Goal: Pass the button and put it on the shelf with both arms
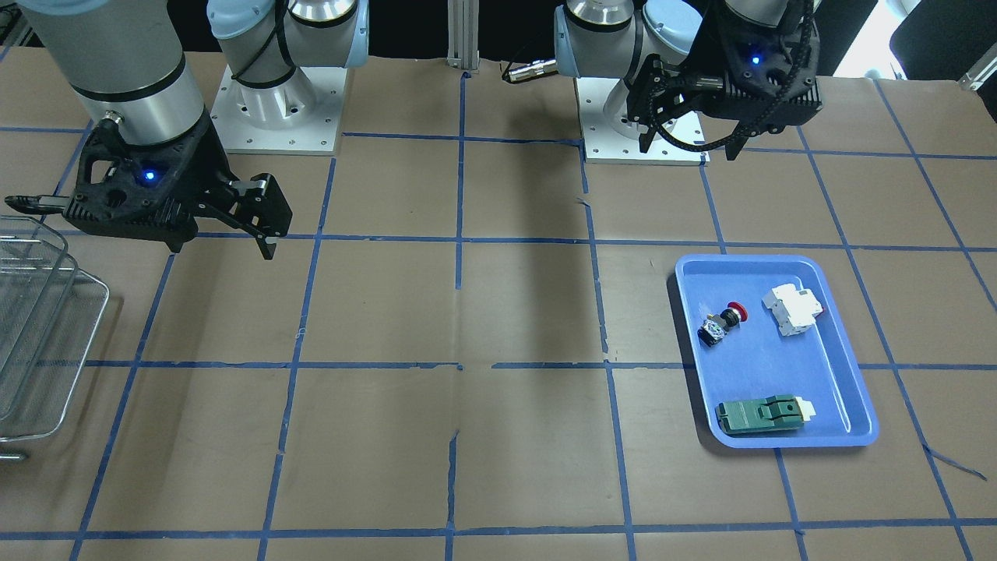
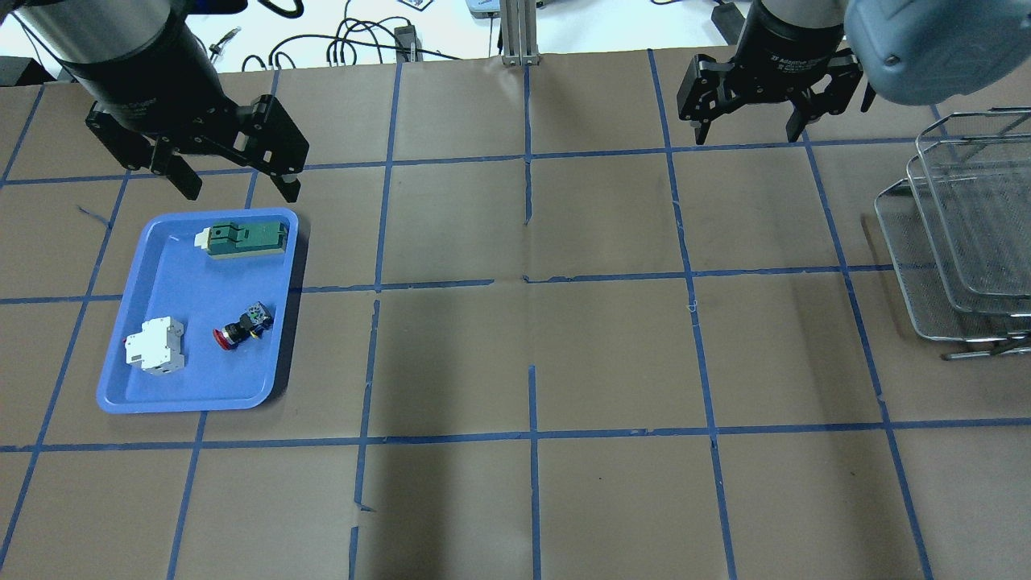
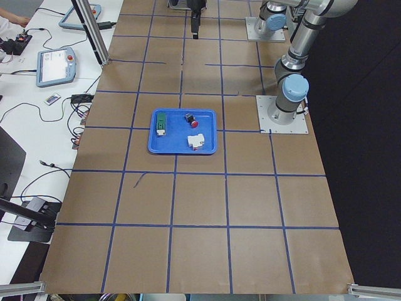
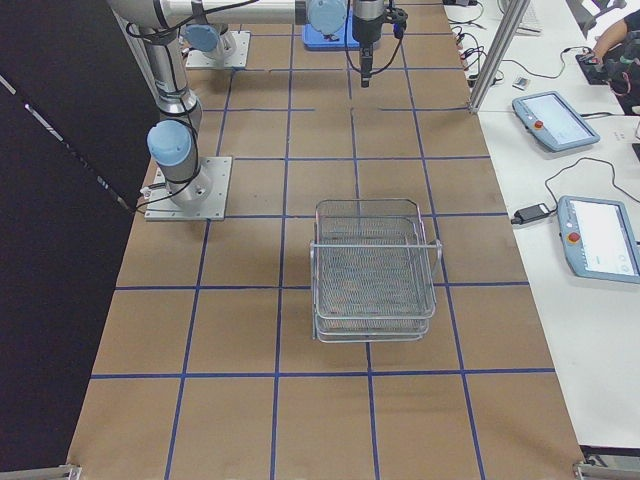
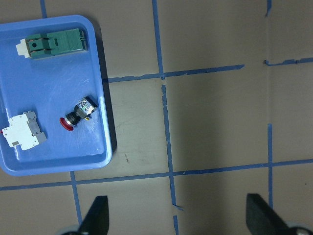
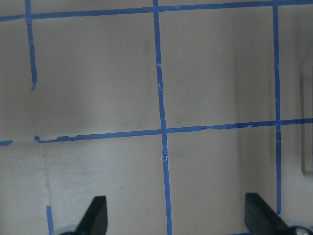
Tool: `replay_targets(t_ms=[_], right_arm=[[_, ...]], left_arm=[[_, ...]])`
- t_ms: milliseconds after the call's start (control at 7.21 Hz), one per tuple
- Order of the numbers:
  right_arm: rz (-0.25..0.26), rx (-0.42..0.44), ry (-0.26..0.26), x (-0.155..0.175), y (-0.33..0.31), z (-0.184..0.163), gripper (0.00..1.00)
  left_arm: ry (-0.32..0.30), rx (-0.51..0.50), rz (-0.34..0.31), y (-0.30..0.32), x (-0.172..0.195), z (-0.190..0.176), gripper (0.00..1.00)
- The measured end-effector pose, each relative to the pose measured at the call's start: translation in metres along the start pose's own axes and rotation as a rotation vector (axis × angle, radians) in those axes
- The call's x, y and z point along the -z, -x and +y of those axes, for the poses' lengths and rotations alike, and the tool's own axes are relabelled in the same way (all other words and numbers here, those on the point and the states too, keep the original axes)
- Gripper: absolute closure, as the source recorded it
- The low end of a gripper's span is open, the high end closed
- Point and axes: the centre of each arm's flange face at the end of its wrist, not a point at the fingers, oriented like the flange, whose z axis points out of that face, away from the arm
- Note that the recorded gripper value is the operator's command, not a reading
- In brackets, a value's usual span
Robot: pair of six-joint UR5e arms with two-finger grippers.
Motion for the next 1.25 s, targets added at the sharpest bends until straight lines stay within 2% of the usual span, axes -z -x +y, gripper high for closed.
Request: replay_targets(t_ms=[1248], right_arm=[[0.001,0.001,-0.001,-0.0011,0.0,0.0003,0.0]], left_arm=[[0.001,0.005,-0.006,0.0036,-0.0017,-0.0013,0.0]])
